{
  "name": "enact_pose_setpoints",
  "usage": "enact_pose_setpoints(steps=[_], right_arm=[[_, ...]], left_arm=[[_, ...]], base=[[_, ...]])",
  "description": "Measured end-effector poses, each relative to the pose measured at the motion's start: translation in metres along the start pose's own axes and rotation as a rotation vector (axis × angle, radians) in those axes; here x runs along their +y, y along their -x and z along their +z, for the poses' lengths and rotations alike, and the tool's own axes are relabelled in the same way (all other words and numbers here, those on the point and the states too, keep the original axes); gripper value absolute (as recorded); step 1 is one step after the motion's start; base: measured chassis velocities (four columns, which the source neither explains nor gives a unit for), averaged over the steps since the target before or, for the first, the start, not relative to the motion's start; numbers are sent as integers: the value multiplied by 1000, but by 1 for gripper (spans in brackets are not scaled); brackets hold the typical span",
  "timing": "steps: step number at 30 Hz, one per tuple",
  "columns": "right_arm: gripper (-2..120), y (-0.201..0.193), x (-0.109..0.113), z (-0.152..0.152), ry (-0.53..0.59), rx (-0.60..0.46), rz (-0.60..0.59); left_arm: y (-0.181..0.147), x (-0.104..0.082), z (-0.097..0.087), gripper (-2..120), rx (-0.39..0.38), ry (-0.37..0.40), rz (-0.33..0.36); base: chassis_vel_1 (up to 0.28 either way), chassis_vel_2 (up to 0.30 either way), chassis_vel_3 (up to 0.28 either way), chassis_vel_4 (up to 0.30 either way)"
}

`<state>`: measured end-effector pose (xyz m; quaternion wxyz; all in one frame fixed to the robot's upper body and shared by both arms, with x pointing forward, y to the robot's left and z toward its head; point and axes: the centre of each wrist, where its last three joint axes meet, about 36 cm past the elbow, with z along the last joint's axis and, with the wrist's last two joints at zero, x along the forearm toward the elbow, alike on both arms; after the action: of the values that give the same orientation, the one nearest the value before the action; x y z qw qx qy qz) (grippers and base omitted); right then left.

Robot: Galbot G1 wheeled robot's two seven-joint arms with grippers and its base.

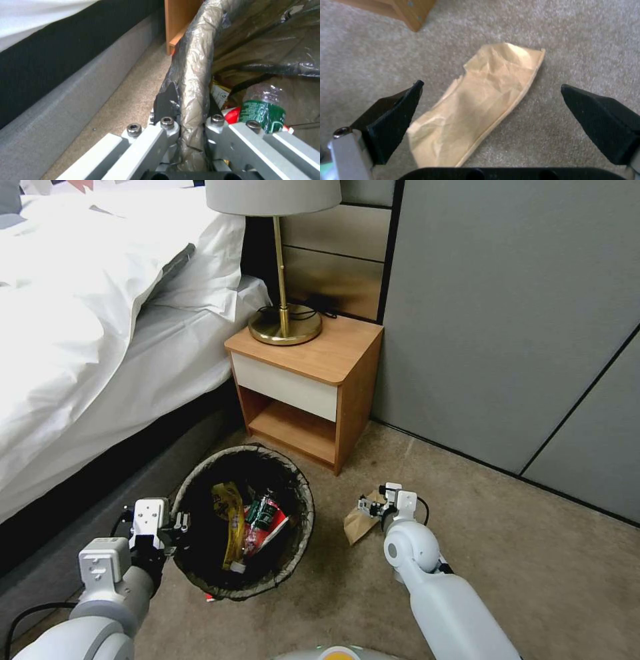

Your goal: Pick up the trash bin, then pick up the garbage from the floor and place it into the trash bin.

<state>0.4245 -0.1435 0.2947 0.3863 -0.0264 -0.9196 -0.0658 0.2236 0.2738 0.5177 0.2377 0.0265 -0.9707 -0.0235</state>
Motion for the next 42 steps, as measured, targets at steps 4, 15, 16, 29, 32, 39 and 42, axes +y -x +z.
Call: enact_pose_setpoints(steps=[4,15,16,29,32,39,42], right_arm=[[100,14,-3,8,2,18,12],[100,30,1,14,8,18,-32],[100,31,3,15,6,19,-34],[100,44,8,27,24,68,3],[100,46,7,30,26,71,11],[100,50,9,35,32,79,10],[100,52,9,37,37,82,6]], left_arm=[[0,0,0,1,0,0,0],[0,0,0,1,0,0,0],[0,0,0,1,0,0,0],[0,0,0,1,0,0,0],[0,0,0,1,0,0,0],[0,0,0,1,0,0,0],[0,0,0,1,0,0,0]], base=[[0,0,0,0],[0,0,0,0],[0,0,0,0],[0,0,0,0],[0,0,0,0],[0,0,0,0],[0,0,0,0]])
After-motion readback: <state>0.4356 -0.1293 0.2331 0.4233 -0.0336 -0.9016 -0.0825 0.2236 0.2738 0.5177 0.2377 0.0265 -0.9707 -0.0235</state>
